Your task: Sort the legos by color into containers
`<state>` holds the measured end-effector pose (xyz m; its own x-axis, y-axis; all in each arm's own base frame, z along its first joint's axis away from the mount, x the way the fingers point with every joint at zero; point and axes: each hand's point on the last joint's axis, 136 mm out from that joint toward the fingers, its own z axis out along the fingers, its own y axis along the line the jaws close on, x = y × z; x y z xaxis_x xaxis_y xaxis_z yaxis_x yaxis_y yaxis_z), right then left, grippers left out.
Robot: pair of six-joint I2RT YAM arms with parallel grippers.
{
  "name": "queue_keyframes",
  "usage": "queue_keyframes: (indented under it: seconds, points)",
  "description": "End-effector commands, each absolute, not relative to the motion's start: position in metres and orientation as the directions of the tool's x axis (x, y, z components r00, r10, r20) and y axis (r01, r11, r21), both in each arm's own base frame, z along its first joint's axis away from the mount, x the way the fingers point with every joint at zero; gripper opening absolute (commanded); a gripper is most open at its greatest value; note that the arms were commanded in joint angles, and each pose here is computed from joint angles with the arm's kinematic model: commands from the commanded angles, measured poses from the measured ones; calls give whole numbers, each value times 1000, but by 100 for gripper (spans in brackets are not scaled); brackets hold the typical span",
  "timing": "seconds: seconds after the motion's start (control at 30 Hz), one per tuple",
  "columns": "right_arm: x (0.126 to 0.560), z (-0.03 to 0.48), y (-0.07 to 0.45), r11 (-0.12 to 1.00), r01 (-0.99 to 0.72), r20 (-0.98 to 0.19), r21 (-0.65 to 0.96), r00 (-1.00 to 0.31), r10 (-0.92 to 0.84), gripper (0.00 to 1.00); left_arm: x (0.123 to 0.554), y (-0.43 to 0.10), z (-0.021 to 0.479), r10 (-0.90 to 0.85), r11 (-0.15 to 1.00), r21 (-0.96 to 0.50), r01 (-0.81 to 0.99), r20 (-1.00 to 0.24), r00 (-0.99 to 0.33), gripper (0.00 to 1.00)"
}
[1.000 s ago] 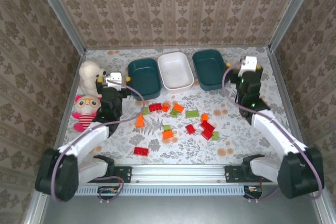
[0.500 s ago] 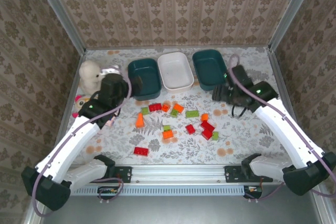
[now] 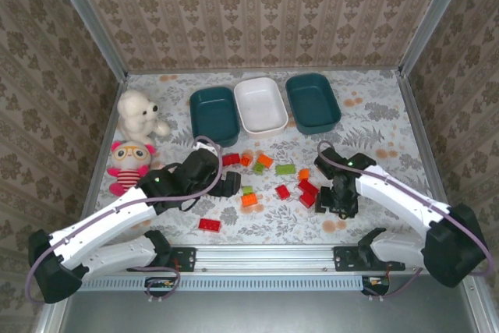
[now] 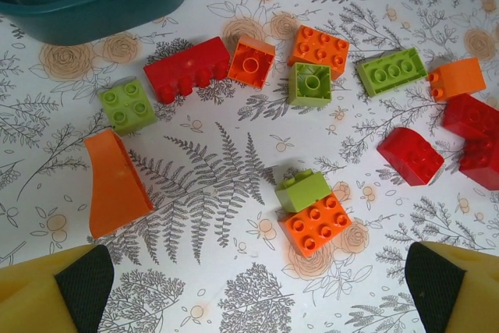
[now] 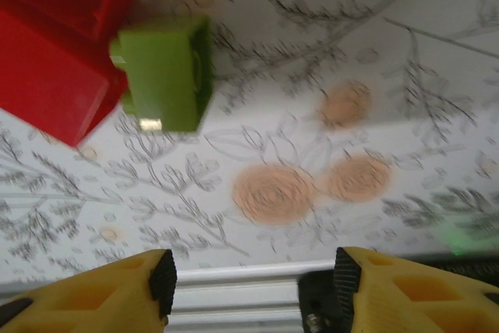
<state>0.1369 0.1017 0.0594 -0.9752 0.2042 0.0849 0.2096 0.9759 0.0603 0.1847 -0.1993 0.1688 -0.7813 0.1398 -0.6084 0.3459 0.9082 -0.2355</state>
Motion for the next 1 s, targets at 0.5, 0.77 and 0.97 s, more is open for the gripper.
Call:
queue_keyframes:
  seconds: [0.5,0.77,0.97]
  points:
    - [163,26,118,983,173,89,53,-982,168,46,181,-186,176,91,922,-243,303,-622,-777,99]
    - [167,25,111,983,175,66,53,-983,172,43,182,-188,175,84,920,-252,300,-620,-780,100]
    - [182,27,113,983,170,50,62,-985,167,43,183,-192,175,86,917,-257,305,-619,-781,99]
